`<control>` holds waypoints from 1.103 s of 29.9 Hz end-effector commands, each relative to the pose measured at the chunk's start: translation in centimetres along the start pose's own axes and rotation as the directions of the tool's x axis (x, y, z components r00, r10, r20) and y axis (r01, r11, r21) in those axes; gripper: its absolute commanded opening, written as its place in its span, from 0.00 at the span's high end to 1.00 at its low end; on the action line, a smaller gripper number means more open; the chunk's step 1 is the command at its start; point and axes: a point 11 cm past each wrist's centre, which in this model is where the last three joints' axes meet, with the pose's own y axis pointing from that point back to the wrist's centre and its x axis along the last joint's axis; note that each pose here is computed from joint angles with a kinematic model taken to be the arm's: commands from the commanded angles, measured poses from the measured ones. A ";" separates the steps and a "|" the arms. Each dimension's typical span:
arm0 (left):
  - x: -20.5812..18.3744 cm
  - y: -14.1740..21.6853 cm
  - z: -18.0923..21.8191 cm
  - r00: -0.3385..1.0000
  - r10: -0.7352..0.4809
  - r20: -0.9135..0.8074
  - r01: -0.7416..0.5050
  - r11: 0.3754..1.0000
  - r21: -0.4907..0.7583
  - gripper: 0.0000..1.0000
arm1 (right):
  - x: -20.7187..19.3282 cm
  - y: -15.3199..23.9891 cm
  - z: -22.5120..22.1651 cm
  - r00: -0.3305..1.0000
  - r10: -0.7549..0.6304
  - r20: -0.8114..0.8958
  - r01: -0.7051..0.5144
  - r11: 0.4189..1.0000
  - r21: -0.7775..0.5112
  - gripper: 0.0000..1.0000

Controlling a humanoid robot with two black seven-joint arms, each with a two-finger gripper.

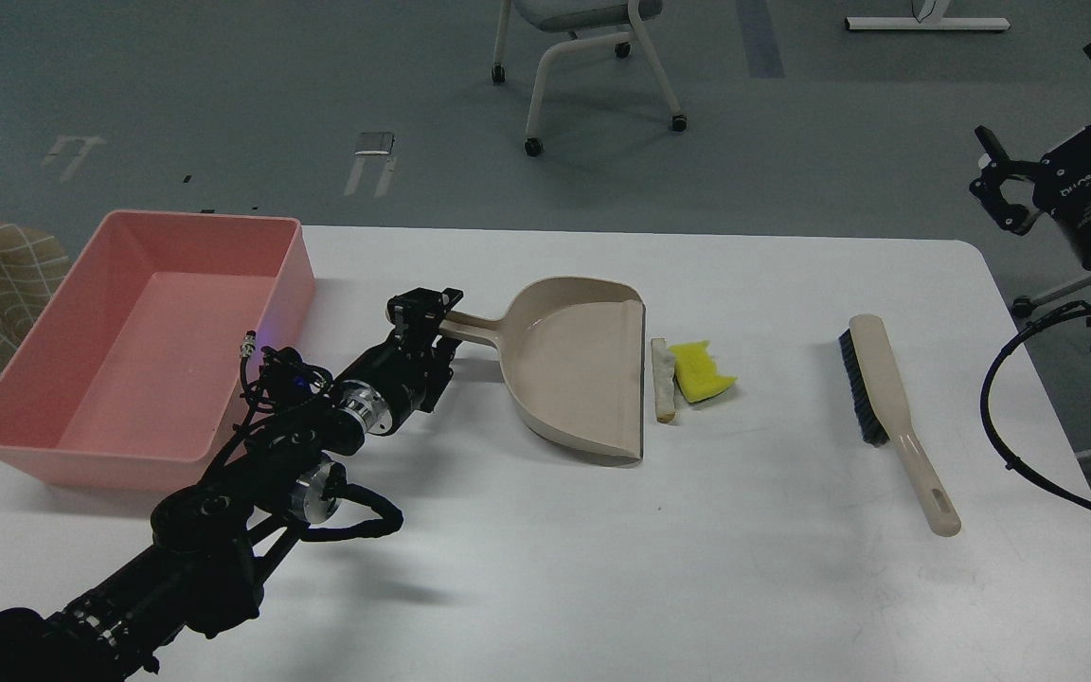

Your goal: Sweep and dump garbage into bin

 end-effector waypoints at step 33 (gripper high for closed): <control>1.6 1.7 3.3 0.924 -0.073 0.375 0.115 0.989 -0.092 1.00 | 1.9 7.0 -7.0 0.718 -0.034 -0.695 -0.125 0.976 -0.177 0.00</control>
